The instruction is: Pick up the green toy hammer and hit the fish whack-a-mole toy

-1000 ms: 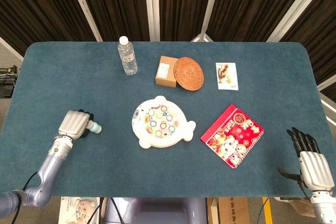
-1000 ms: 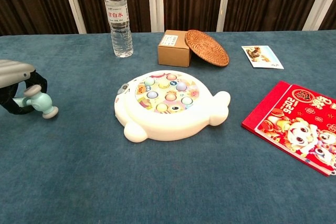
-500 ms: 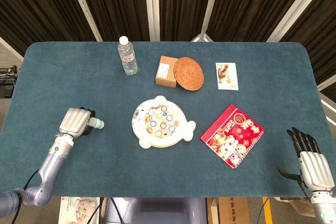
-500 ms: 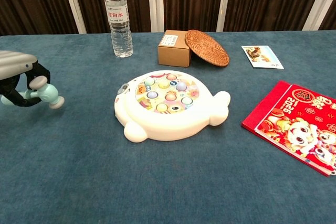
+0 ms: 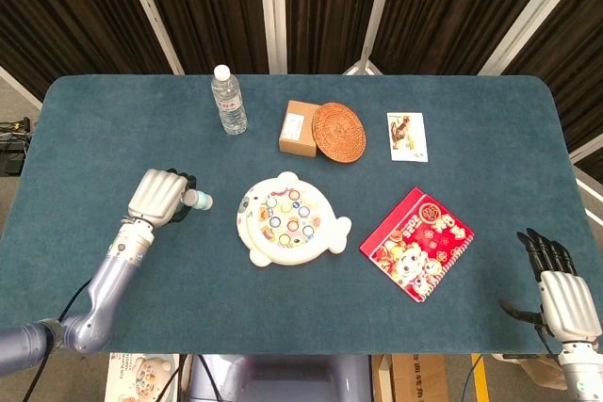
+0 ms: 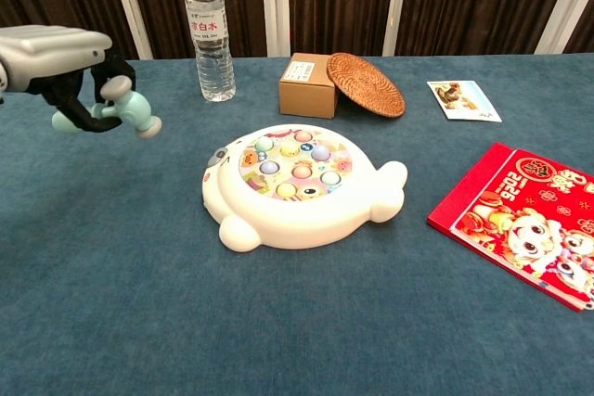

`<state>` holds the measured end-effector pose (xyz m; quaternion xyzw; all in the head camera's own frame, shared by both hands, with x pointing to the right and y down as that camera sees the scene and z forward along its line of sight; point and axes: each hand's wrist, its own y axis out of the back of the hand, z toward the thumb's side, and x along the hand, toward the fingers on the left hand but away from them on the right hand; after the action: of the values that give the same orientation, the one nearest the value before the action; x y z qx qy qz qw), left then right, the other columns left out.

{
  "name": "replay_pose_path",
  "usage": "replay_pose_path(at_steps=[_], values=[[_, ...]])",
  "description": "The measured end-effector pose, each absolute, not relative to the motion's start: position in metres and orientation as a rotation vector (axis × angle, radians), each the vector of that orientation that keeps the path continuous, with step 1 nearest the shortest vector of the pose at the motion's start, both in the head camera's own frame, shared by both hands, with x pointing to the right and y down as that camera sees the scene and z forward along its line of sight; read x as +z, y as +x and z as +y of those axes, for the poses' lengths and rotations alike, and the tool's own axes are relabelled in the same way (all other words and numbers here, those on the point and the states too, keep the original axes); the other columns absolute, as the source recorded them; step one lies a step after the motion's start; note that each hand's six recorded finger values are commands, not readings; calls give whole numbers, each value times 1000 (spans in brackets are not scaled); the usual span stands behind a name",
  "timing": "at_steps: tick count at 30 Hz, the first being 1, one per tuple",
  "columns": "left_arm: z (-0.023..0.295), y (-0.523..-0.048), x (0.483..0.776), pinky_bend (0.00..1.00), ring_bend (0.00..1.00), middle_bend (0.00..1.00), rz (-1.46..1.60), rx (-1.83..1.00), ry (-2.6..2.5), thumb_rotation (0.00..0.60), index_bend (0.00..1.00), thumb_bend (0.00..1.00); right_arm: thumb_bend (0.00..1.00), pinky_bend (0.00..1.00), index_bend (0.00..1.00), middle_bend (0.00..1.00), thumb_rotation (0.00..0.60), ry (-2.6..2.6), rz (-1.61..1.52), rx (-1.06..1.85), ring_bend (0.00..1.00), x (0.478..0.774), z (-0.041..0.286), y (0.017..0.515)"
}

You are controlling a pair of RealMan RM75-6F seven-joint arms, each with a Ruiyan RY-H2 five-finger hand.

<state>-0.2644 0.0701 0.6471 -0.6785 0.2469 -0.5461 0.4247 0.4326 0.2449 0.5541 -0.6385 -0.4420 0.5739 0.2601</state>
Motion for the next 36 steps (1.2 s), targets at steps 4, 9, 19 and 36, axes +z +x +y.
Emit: replay_pose_path(at_steps=[4,9,19,36], values=[[53,-237,638,572,433,555,584,-1334,-1677,600,669,700,162,0,0,0,600,-1733,-1208,1562,0,555,245,433],[38,-196,634,573,433,554,515,-1302,-1657,600,669,700,163,0,0,0,600,-1742,-1219,1561,0,555,244,433],[34,-133,645,572,432,553,381,-1293,-1651,600,669,700,162,0,0,0,600,-1763,-1244,1561,0,556,243,434],[47,-121,666,572,433,553,318,-1354,-1663,600,669,699,162,0,0,0,600,-1770,-1256,1558,0,556,242,434]])
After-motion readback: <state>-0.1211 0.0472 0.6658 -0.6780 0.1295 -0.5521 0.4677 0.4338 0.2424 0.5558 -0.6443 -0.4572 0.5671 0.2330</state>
